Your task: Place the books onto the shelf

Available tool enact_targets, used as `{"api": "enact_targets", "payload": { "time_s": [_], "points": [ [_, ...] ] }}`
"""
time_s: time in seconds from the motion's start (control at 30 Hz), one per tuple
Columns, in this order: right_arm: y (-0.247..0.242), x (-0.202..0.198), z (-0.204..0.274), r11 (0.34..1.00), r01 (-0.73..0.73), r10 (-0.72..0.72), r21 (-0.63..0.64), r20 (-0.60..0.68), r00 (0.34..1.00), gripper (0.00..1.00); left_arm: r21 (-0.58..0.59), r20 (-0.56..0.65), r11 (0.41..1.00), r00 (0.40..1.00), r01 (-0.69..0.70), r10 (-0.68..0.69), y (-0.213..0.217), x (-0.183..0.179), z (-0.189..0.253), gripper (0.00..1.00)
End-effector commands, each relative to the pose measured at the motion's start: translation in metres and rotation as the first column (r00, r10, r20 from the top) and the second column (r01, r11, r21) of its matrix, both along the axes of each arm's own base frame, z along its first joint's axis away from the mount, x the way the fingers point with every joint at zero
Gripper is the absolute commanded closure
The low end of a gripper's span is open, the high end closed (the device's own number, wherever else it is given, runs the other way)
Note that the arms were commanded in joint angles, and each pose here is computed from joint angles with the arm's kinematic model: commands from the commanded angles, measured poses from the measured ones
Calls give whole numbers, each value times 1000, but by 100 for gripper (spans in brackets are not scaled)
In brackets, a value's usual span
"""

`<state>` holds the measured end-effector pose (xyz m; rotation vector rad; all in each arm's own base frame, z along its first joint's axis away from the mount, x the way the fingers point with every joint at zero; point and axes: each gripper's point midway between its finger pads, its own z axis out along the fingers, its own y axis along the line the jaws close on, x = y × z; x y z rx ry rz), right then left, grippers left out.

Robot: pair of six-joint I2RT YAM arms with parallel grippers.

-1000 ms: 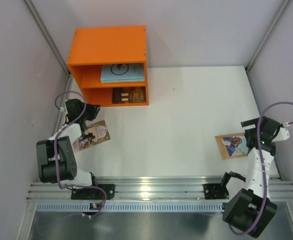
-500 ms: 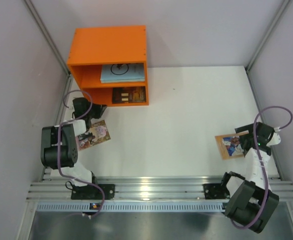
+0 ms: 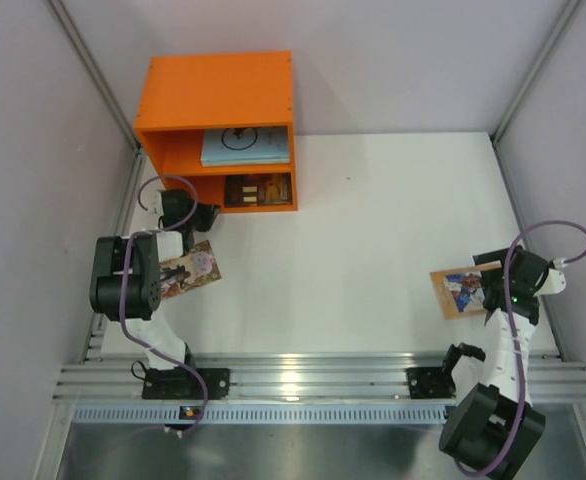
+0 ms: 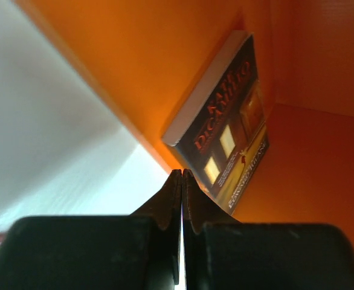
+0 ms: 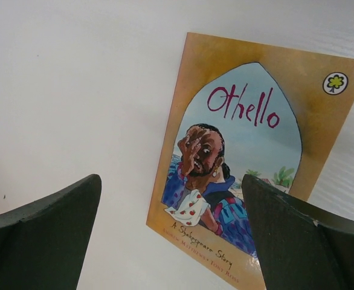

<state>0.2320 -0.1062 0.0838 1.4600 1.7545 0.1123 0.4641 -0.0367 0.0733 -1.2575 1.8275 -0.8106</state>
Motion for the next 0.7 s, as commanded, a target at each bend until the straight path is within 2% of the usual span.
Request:
{"api": "enact_targets", "payload": {
  "time_s": [0.0,0.3,0.67],
  "points": [
    [-2,16,14,1000,-14,13,3,92,996,0,25,107,999,994,-39,36,0,29,26,100],
    [6,29,19,997,-77,72,26,139,988,0,51,77,996,995,-71,67,4,33,11,100],
    [7,31,23,996,-82,78,24,152,985,0,50,80,997,995,-57,53,-3,44,5,100]
  ]
}}
